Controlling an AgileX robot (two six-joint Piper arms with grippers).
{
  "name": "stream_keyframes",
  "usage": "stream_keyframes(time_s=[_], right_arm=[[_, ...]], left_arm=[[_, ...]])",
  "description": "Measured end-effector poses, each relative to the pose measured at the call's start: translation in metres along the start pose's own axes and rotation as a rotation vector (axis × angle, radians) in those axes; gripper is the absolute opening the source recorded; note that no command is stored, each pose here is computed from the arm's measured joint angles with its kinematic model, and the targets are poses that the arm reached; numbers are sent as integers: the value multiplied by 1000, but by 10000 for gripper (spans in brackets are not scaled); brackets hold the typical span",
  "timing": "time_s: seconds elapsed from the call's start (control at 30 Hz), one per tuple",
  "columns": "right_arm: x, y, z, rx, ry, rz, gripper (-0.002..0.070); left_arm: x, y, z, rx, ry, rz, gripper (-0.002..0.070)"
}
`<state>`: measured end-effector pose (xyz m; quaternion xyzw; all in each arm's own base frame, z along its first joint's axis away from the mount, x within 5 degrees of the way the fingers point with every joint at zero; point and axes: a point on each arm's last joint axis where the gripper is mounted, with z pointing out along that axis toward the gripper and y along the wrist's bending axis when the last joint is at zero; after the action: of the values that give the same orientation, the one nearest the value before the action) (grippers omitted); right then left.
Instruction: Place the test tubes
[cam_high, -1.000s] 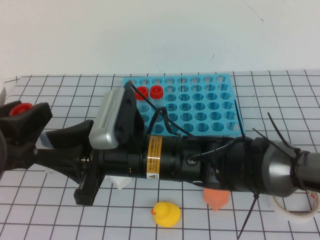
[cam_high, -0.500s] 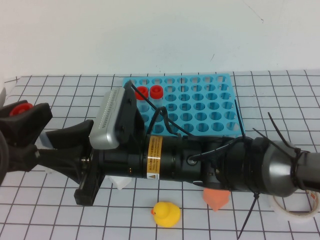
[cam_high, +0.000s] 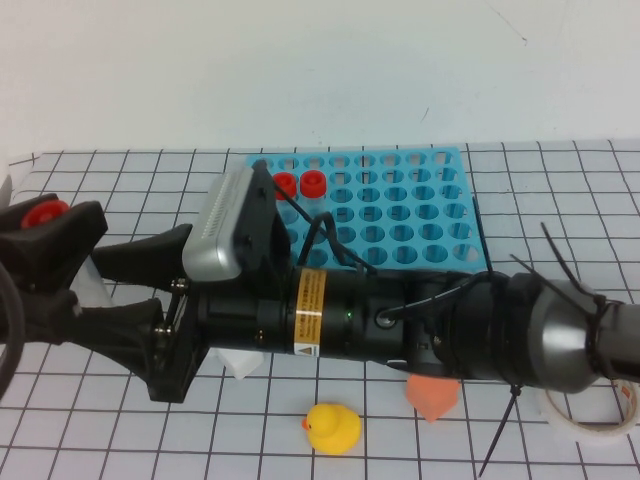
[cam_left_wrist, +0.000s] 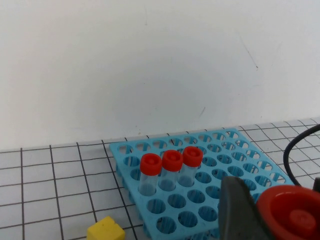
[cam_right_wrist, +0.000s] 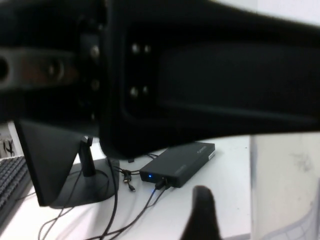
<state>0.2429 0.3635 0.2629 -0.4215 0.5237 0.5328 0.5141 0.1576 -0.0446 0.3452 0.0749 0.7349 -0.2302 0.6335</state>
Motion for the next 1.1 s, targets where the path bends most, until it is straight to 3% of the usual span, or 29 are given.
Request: stream_keyframes(time_s=[0.13, 0.23, 0.33, 0.47, 0.57, 0.9, 1.1], right_arm=[[-12, 2, -4, 15, 28, -47, 528], [-26, 4, -13, 3, 75, -117, 494], [-41, 6, -25, -18, 127, -158, 380], [-59, 17, -41, -78, 233, -250, 139], [-67, 30, -53, -142, 340, -348, 45], [-113, 80, -102, -141, 333, -265, 7], [-141, 115, -155, 49, 230, -368, 6]], left_arm=[[0, 0, 0, 2, -6, 37, 249], [-1, 0, 0, 2, -6, 71, 249], [-1, 0, 0, 2, -6, 83, 249], [-1, 0, 0, 2, -7, 92, 249], [-1, 0, 0, -1, -13, 79, 249], [-4, 4, 0, -41, -38, 60, 249], [-4, 4, 0, -40, -39, 64, 249]])
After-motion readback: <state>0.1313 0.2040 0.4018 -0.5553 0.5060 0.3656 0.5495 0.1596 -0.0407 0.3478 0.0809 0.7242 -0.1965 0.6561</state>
